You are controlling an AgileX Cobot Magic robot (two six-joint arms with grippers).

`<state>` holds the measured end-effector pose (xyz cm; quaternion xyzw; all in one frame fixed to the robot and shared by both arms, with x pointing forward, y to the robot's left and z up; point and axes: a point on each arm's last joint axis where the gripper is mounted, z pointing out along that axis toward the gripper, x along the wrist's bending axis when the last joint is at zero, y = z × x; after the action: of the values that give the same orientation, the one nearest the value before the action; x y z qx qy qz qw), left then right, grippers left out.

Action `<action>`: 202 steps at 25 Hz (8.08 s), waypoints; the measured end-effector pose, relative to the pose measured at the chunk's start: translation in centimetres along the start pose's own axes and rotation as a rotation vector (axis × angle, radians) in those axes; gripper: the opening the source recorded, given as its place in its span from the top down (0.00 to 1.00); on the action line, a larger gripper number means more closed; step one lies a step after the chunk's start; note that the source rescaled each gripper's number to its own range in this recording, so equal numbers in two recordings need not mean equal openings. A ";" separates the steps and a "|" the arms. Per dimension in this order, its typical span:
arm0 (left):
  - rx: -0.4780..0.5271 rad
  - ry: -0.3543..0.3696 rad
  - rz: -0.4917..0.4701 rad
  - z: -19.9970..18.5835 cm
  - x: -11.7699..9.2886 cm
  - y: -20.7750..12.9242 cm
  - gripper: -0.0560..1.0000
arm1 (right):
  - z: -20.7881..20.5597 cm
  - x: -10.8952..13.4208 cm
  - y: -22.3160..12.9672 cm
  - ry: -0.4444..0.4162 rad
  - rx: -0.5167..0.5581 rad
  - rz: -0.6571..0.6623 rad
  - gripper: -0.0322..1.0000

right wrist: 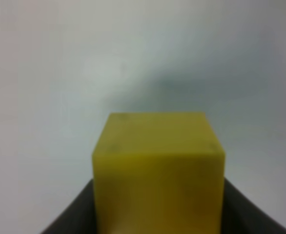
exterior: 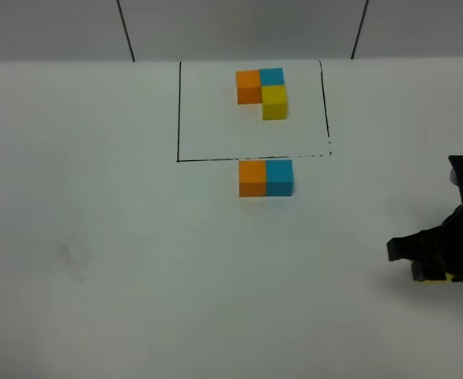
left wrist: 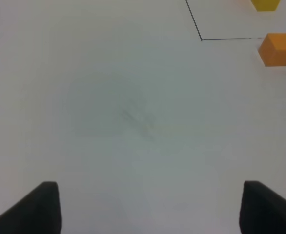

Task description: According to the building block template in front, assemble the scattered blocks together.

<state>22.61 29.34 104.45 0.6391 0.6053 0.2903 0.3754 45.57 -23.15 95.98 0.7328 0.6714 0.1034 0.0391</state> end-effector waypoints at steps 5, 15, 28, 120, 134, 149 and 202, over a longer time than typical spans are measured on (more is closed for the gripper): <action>0.000 0.000 0.000 0.0 0.0 0.0 0.29 | 0.8 3.4 -0.6 0.024 -0.040 0.012 0.73; 0.000 0.000 0.000 0.0 0.0 0.0 0.29 | 4.0 9.4 4.8 -0.009 -0.037 -0.026 0.73; 0.000 0.000 0.000 0.0 0.0 0.0 0.29 | 8.4 16.6 5.7 -0.071 -0.040 -0.062 0.73; 0.000 0.000 0.000 0.0 0.0 0.0 0.29 | 11.2 18.2 8.5 -0.090 -0.111 -0.097 0.72; 0.000 0.000 0.000 0.0 0.0 0.0 0.29 | 11.2 18.3 8.5 -0.083 -0.116 -0.090 0.72; 0.000 0.000 0.000 0.0 0.0 0.0 0.29 | 10.5 18.3 8.7 -0.061 -0.121 -0.062 0.31; 0.000 0.001 0.000 0.0 0.0 0.0 0.29 | -16.4 -5.9 -11.8 0.045 -0.616 -0.046 0.01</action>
<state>22.61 29.35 104.45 0.6391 0.6053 0.2908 0.3750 30.25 -29.26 109.13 0.6689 0.6254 0.3171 0.2469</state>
